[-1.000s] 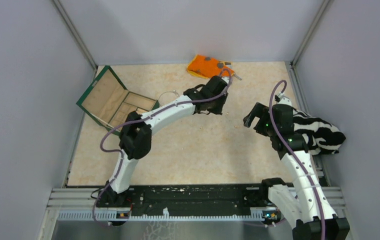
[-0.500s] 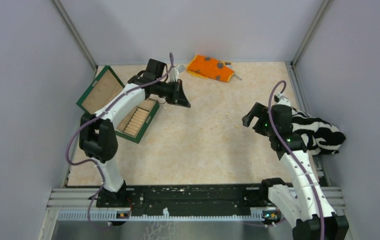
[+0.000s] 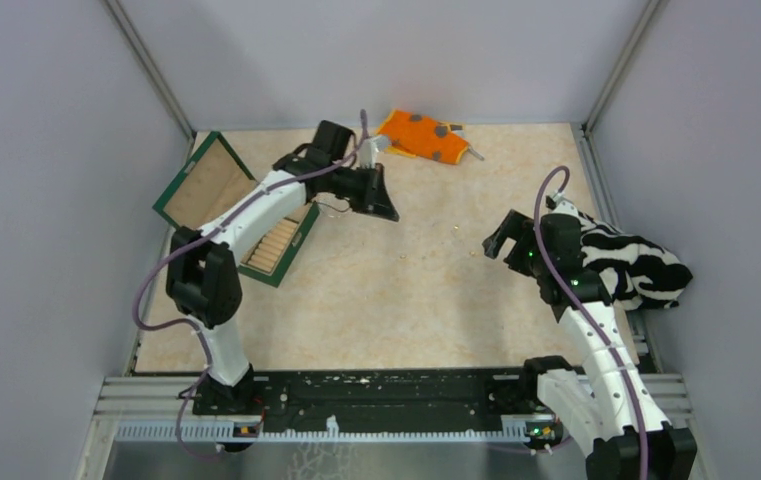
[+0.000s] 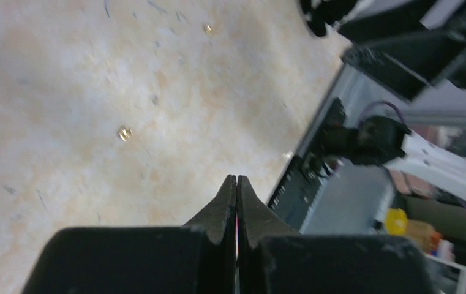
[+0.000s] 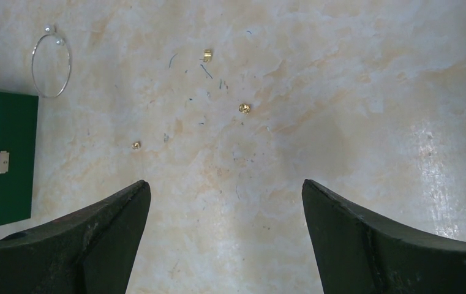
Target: Organize the mixed jewelry
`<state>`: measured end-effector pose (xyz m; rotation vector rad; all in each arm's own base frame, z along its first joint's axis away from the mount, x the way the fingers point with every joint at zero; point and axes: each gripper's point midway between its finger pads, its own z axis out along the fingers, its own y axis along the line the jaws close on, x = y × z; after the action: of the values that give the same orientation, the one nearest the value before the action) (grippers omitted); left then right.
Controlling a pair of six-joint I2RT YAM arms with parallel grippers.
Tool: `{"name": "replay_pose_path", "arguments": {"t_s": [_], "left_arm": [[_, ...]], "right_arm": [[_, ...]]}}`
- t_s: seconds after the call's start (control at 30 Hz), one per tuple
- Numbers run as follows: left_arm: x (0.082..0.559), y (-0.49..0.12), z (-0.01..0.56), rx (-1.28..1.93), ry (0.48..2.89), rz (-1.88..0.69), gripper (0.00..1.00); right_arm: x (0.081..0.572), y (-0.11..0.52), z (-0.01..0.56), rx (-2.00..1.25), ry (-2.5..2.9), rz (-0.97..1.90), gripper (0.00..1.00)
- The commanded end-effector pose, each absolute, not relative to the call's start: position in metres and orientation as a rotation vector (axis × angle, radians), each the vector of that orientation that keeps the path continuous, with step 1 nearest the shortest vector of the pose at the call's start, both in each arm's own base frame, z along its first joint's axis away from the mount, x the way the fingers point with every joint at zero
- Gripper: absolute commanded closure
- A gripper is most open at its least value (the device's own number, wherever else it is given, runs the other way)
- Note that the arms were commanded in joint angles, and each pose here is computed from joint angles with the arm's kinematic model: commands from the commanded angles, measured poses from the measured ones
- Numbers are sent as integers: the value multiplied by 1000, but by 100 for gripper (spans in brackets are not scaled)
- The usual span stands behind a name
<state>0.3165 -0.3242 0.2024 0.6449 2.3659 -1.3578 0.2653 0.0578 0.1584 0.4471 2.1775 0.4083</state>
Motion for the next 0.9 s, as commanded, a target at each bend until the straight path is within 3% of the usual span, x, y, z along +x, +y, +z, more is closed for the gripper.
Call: {"name": "replay_pose_path", "arguments": {"t_s": [0.0, 0.13, 0.3, 0.47, 0.87], "left_arm": [[334, -371, 167, 667, 2457, -875, 100], [355, -410, 147, 658, 2422, -678, 98], [386, -445, 128, 626, 2366, -619, 70], [400, -467, 100, 641, 2362, -597, 51], [414, -485, 61, 627, 2352, -611, 54]], "right_arm": [[276, 54, 178, 432, 2103, 402, 7], [275, 44, 181, 462, 2100, 336, 7], [269, 32, 183, 498, 2099, 268, 6], [265, 30, 187, 505, 2086, 263, 6], [267, 37, 184, 497, 2105, 300, 7]]}}
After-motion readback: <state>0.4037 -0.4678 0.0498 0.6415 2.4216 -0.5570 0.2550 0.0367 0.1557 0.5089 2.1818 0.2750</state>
